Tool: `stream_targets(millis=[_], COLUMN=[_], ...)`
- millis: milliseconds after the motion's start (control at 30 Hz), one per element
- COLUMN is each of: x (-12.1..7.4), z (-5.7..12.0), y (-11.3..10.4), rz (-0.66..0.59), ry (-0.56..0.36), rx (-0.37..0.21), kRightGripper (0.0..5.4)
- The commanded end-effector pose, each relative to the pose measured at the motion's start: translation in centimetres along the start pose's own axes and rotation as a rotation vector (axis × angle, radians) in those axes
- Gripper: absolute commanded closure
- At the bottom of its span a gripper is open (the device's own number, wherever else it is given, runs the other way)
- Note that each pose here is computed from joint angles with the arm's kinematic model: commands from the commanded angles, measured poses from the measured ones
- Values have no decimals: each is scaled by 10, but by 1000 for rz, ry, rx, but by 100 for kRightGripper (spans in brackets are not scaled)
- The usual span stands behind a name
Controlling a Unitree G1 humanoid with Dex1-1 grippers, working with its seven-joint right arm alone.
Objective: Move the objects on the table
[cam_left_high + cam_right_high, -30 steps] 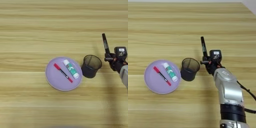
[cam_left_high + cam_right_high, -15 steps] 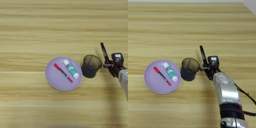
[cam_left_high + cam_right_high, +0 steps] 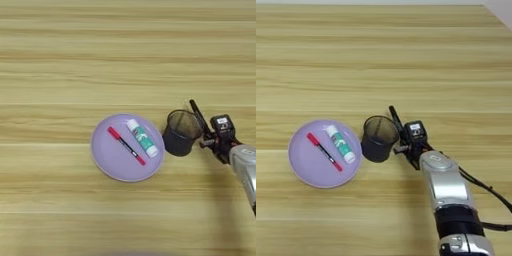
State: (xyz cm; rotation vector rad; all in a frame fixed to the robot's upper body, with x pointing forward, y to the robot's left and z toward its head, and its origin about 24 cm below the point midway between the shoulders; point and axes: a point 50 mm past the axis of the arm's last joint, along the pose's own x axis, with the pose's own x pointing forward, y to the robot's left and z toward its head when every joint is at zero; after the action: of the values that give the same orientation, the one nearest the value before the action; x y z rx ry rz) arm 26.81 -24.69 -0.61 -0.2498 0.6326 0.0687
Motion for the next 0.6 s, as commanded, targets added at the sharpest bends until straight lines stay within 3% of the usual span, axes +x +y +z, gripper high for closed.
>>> stream_targets(millis=[33, 367, 533, 600], x=[-2, -2, -3, -4], z=[30, 19, 19, 19], y=[-11, 2, 1, 1], rz=[-36, 21, 14, 13], ry=[-107, -48, -46, -46], rx=[-71, -183, -183, -183], kRightGripper=[435, 435, 435, 373])
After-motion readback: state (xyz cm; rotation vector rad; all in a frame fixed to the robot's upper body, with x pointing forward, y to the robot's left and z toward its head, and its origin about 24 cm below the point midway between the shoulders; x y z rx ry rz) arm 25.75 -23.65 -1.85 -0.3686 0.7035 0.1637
